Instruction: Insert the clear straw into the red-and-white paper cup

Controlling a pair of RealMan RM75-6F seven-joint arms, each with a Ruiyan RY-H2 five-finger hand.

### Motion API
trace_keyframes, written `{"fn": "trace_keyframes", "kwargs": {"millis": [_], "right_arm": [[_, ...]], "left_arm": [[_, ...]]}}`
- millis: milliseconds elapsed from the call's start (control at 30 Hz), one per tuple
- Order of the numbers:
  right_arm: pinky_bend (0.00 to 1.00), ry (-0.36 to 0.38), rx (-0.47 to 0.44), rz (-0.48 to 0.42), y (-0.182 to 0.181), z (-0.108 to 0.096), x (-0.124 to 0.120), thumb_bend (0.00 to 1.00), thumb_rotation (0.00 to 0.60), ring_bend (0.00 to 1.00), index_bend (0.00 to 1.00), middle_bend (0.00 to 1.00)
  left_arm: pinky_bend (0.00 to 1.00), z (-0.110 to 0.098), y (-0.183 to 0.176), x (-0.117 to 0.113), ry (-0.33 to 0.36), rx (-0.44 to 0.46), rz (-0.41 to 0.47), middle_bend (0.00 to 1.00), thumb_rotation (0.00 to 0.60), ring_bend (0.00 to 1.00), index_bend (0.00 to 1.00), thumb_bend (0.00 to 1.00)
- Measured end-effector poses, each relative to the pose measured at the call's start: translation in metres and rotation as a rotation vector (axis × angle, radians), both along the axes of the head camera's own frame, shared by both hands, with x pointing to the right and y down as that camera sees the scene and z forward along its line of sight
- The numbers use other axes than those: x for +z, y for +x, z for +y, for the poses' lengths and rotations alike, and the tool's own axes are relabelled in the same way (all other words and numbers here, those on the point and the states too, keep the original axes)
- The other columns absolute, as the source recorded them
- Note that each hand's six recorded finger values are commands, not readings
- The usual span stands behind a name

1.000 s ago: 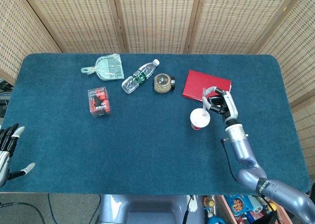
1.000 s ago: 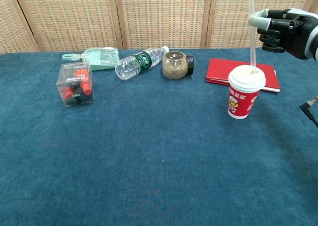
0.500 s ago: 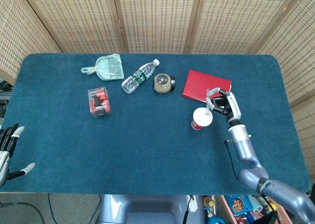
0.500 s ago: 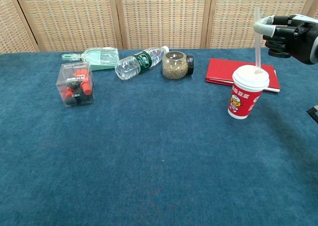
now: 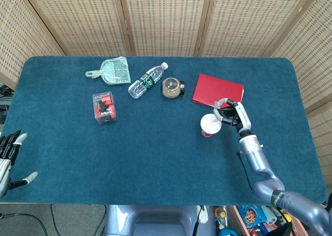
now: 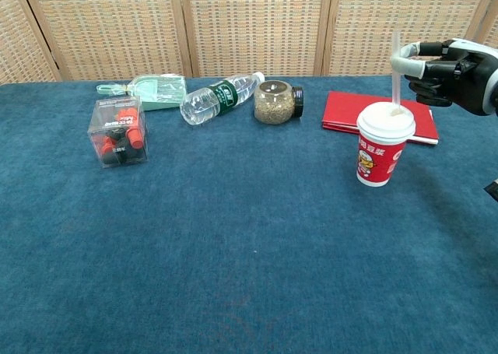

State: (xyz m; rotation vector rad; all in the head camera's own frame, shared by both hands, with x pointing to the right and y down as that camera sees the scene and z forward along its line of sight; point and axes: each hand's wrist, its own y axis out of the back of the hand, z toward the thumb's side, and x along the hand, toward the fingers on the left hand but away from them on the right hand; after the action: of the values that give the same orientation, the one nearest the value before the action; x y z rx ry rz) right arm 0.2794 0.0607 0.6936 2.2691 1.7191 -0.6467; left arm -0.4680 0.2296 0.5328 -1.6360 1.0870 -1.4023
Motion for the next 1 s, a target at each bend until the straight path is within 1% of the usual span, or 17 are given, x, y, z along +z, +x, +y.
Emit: {"fn": "trace_keyframes", "kwargs": {"millis": [67,200,300,467,567,633,700,867,1000], "right_arm": [[1.0,0.002,-0.004,0.0,0.0,0.0,0.0,0.57,0.6,0.88,0.75,0.94],[1.0,0.004,-0.009,-0.005,0.0,0.0,0.0,0.51,0.6,0.88,0.75,0.94],[1.0,0.004,-0.011,0.006,0.003,0.0,0.001,0.49,0.6,0.88,0.75,0.94],[1.0,-0.002,-0.016,0.021,0.008,0.001,0.003,0.39,0.6,0.88,0.74,0.95],[1.0,0.002,-0.022,0.039,0.01,0.0,0.003,0.34,0.6,0.88,0.71,0.96],[1.0,0.005,-0.024,0.047,0.012,0.0,0.004,0.28,0.6,0.88,0.68,0.96],[1.0,0.009,-0.03,0.062,0.013,0.001,0.004,0.25,0.6,0.88,0.66,0.95],[1.0,0.01,-0.029,0.072,0.014,0.001,0.005,0.25,0.6,0.88,0.66,0.95],[1.0,0.011,-0.03,0.081,0.014,0.001,0.005,0.24,0.6,0.88,0.61,0.95]], "left_arm": [[0.0,0.0,0.0,0.0,0.001,-0.001,0.001,0.0,0.6,0.0,0.0,0.17],[0.0,0.0,0.0,-0.001,0.001,0.0,0.002,0.0,0.6,0.0,0.0,0.17],[0.0,0.0,0.0,0.0,0.0,0.001,0.003,0.0,0.6,0.0,0.0,0.17],[0.0,0.0,0.0,0.0,0.0,0.001,0.003,0.0,0.6,0.0,0.0,0.17],[0.0,0.0,0.001,0.0,-0.001,0.003,0.005,0.0,0.6,0.0,0.0,0.17],[0.0,0.0,0.001,0.0,-0.001,0.004,0.003,0.0,0.6,0.0,0.0,0.17],[0.0,0.0,0.001,0.0,-0.002,0.005,0.002,0.0,0.6,0.0,0.0,0.17],[0.0,0.0,0.001,0.0,-0.001,0.005,0.002,0.0,0.6,0.0,0.0,0.17],[0.0,0.0,0.001,0.0,-0.001,0.005,0.003,0.0,0.6,0.0,0.0,0.17]]}}
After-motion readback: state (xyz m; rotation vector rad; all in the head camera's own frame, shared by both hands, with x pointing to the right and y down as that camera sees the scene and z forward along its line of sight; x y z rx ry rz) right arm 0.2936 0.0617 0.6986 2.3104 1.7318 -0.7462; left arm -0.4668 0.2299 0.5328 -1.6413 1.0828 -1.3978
